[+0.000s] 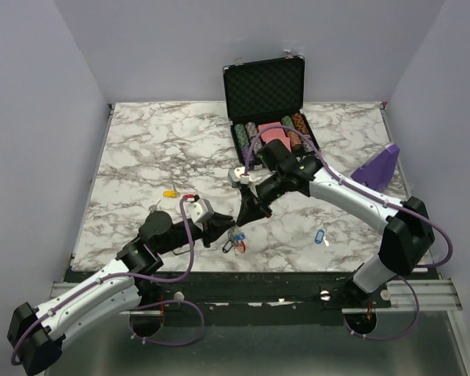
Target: Put the keys on the keyring
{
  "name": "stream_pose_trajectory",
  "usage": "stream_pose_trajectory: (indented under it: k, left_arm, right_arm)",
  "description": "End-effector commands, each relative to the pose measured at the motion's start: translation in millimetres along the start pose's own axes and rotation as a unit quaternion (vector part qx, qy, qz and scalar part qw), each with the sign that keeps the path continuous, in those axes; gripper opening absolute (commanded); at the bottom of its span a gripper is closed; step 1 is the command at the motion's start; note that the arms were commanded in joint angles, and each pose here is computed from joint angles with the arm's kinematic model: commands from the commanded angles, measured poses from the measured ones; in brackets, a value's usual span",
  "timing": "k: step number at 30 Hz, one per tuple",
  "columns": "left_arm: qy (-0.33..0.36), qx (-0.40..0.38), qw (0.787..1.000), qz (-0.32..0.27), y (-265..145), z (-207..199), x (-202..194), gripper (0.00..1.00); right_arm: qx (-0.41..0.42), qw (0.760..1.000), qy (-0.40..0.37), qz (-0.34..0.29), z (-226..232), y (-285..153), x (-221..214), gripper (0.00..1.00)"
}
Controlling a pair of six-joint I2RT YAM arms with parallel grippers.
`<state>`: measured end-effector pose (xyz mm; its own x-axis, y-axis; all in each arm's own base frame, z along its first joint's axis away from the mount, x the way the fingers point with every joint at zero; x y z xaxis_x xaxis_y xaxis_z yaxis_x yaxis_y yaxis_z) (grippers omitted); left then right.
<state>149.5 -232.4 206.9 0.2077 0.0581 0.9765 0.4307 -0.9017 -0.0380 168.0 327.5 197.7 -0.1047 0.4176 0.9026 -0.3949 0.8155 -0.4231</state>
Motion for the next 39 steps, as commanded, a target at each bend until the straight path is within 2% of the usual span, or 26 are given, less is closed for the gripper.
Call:
stream_pose_trajectory:
  k: [1,10,12,14,15,20,21,23,24,25,28,35,39]
  left_arm:
    - [0.006,-0.011,1.0,-0.027,0,-4,18,0.26]
    - [0.004,-0.015,1.0,-0.012,5,-3,13,0.2]
    - [0.005,-0.017,1.0,-0.009,6,-4,13,0.15]
    - [0.006,-0.019,1.0,-0.01,6,-5,14,0.02]
    - [0.007,-0.019,1.0,-0.012,6,-4,15,0.0]
    - [0.01,-0.021,1.0,-0.016,3,-6,15,0.0]
    - [0.008,-0.018,1.0,-0.019,2,-5,15,0.0]
    - [0.007,-0.011,1.0,-0.028,-1,-4,16,0.0]
    - [0.005,-0.006,0.999,-0.035,-2,-2,16,0.0]
    - [0.004,-0.002,0.999,-0.046,-5,-2,18,0.0]
    - [0.001,-0.001,0.998,-0.064,-11,-2,19,0.0]
    - [0.003,-0.017,0.996,-0.086,-18,-8,20,0.0]
    - [0.041,-0.066,0.989,-0.123,-24,-22,22,0.0]
  right_arm:
    - [0.001,1.0,-0.009,-0.006,-3,-2,8,0.01]
    - [0.003,1.0,-0.009,-0.008,-2,-1,9,0.01]
    - [0.003,1.0,-0.011,-0.007,-2,-1,9,0.01]
    - [0.003,1.0,-0.008,-0.007,-2,-1,8,0.01]
    - [0.003,1.0,-0.009,-0.007,-2,-1,8,0.01]
    - [0.004,1.0,-0.009,-0.007,-2,-1,8,0.01]
    - [0.004,1.0,-0.01,-0.008,-2,-1,9,0.05]
    - [0.002,1.0,-0.01,-0.008,-1,-2,10,0.23]
    - [0.001,1.0,-0.01,-0.009,-2,-4,11,0.36]
    - [0.001,1.0,-0.009,-0.012,-1,-6,13,0.44]
    - [-0.009,1.0,-0.006,-0.024,-5,-20,15,0.56]
    - [-0.016,0.999,-0.008,-0.044,-7,-39,16,0.61]
    - [0.004,0.998,-0.025,-0.051,-2,-38,13,0.62]
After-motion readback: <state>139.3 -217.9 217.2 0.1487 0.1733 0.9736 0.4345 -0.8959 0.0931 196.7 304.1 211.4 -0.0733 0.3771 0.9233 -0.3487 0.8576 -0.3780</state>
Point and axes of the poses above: each gripper's point midway between its finger pads, its own y axis out along the fingers, its own z axis along the line the jaws close on, x = y × z, the point moved 2 cm from there along -y, back along the fingers, and after that the axes turned 7 degrees about -y, right-handed, at the moved point
